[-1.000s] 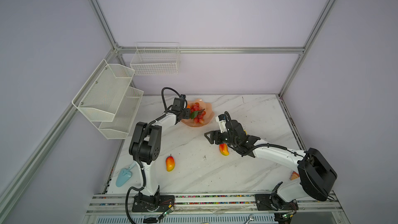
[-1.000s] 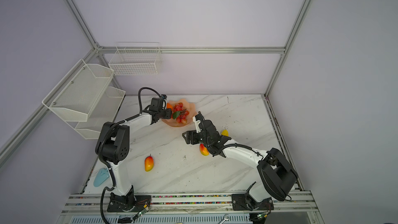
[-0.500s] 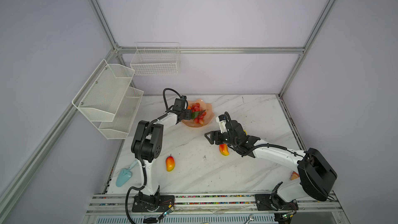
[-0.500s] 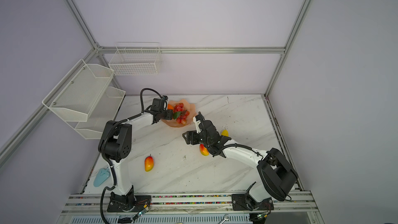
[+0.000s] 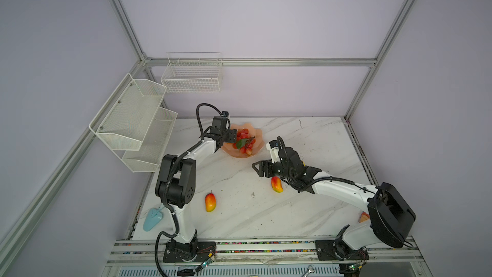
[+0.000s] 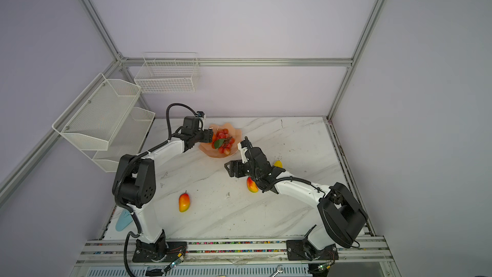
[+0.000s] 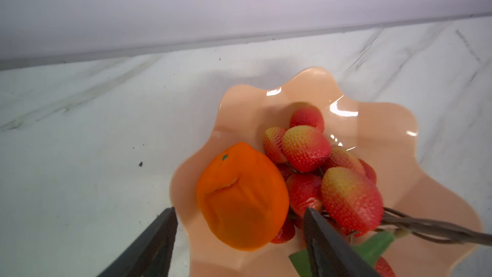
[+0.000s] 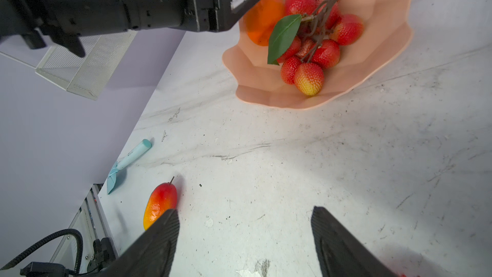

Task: Place and organize the fake fruits in the fruit bowl
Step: 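Grasp the red-yellow mango nearest the left gripper with the left gripper, then carry the mango into the bowl and release it with the left gripper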

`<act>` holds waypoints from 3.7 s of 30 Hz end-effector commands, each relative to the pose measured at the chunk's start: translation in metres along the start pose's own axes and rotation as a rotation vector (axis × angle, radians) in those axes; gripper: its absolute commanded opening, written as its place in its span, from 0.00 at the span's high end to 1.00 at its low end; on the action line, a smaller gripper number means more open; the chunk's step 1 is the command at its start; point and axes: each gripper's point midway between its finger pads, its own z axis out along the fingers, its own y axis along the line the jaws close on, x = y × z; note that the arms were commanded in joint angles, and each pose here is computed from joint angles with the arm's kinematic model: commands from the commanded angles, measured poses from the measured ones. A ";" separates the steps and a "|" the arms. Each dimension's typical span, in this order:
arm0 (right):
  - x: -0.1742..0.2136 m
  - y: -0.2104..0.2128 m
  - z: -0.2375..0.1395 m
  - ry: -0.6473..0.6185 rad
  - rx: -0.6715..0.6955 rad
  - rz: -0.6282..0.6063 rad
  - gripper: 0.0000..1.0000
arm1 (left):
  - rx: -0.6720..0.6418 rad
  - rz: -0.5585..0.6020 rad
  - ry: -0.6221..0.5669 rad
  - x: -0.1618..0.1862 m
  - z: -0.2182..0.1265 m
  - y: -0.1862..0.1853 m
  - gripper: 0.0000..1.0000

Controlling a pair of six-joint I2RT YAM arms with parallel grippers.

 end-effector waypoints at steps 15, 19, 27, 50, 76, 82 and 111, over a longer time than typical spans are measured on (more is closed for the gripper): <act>0.070 0.036 0.034 0.210 -0.324 -0.355 0.18 | -0.214 -0.403 0.301 0.211 -0.188 0.029 0.28; 0.097 0.048 0.027 0.252 -0.458 -0.410 0.18 | -0.284 -0.469 0.387 0.255 -0.210 0.034 0.29; 0.112 0.046 0.012 0.292 -0.463 -0.453 0.18 | -0.333 -0.470 0.510 0.295 -0.219 0.028 0.29; 0.115 0.053 0.009 0.285 -0.525 -0.454 0.18 | -0.352 -0.292 0.517 0.288 -0.179 0.024 0.48; 0.031 -0.020 -0.007 -0.009 -0.233 -0.296 0.17 | 0.009 -0.323 0.117 0.025 -0.074 -0.059 0.52; 0.033 -0.020 -0.004 0.007 -0.245 -0.285 0.17 | -0.006 -0.369 0.141 0.026 -0.039 -0.066 0.52; 0.037 -0.030 0.004 0.033 -0.216 -0.268 0.17 | -0.042 -0.406 0.142 0.041 -0.001 -0.058 0.28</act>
